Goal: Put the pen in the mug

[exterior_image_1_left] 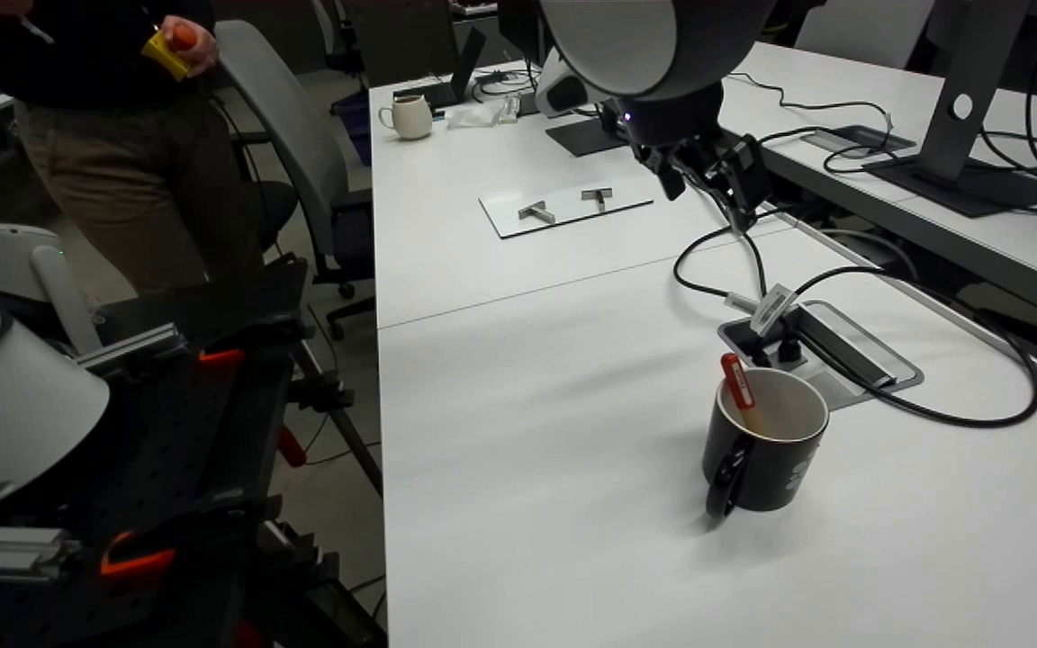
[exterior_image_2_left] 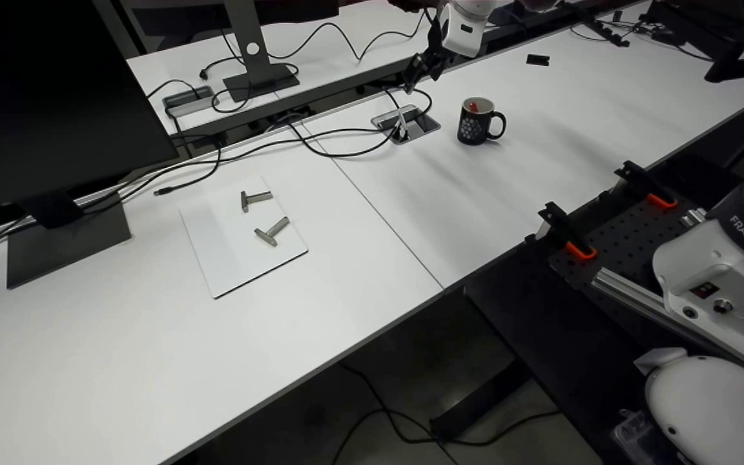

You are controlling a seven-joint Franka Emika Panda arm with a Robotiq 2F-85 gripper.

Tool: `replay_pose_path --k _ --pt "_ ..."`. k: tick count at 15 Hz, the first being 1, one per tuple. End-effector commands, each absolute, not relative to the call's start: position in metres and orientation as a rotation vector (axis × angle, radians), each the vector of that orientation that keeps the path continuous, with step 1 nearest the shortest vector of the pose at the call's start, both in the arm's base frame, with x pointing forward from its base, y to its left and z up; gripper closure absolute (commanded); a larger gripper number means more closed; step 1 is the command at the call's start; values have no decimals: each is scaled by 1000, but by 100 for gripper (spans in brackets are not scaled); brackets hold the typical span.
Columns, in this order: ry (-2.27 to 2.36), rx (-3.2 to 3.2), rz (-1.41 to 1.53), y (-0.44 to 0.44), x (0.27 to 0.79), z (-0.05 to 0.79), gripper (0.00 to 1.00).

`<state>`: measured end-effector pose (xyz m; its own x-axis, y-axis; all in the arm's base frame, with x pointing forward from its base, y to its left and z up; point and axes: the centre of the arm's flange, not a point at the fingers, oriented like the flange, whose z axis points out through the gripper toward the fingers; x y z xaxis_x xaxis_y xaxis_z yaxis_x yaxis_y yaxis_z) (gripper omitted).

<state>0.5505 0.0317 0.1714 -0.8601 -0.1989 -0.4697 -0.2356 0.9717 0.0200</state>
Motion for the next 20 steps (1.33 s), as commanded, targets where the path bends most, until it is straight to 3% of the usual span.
replay_pose_path --k 1,11,20 --pt "2629 -373 97 35 547 171 0" --pt "2564 -764 178 90 512 161 0" --pt "2564 -299 257 144 519 163 0"
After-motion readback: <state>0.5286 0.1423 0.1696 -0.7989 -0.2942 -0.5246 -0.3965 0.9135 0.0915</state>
